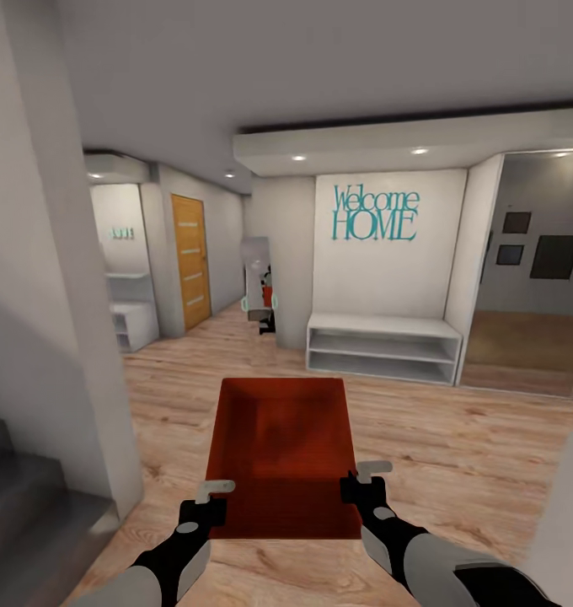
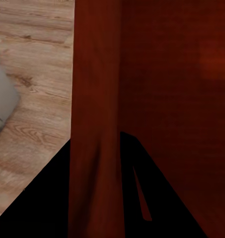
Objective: Move the two storage containers from the living room to the garage. In the garage, place one container on the floor and stack the other container on top of it (either order is fine).
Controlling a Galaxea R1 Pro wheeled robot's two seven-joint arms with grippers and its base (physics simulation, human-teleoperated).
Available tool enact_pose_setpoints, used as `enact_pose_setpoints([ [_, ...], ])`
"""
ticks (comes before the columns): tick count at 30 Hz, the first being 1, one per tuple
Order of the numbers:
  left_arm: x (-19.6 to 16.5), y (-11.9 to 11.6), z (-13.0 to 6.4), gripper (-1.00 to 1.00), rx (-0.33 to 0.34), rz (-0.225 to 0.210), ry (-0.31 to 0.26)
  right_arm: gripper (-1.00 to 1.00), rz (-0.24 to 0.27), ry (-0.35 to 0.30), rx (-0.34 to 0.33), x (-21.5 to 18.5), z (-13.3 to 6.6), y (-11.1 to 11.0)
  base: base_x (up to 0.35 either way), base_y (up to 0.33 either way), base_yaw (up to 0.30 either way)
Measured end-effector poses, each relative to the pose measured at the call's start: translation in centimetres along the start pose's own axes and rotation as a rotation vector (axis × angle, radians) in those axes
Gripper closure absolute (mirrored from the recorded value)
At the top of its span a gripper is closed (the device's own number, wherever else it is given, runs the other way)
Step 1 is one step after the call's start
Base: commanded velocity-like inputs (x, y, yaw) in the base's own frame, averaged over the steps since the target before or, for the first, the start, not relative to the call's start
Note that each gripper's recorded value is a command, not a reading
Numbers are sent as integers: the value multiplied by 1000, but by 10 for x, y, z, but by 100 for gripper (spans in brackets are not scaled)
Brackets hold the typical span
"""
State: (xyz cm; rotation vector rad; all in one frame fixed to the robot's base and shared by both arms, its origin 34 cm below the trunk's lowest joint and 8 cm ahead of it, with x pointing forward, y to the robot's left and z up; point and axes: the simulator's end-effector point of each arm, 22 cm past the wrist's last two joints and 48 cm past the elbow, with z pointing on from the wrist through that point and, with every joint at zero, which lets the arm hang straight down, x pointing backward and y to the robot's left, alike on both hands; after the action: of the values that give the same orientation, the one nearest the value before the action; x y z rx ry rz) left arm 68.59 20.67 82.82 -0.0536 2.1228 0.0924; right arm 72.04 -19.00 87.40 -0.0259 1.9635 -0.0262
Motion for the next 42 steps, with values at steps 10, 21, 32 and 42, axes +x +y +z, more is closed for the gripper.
enact_pose_setpoints([
  [10,0,0,0,100,0,0,0,100,0,0,0,0,0,0,321,0,0],
  [21,0,0,0,100,0,0,0,100,0,0,0,0,0,0,321,0,0],
  [32,0,0,0,100,0,-1,0,100,0,0,0,0,0,0,321,0,0],
  [42,0,0,0,100,0,-1,0,100,0,0,0,0,0,0,321,0,0],
])
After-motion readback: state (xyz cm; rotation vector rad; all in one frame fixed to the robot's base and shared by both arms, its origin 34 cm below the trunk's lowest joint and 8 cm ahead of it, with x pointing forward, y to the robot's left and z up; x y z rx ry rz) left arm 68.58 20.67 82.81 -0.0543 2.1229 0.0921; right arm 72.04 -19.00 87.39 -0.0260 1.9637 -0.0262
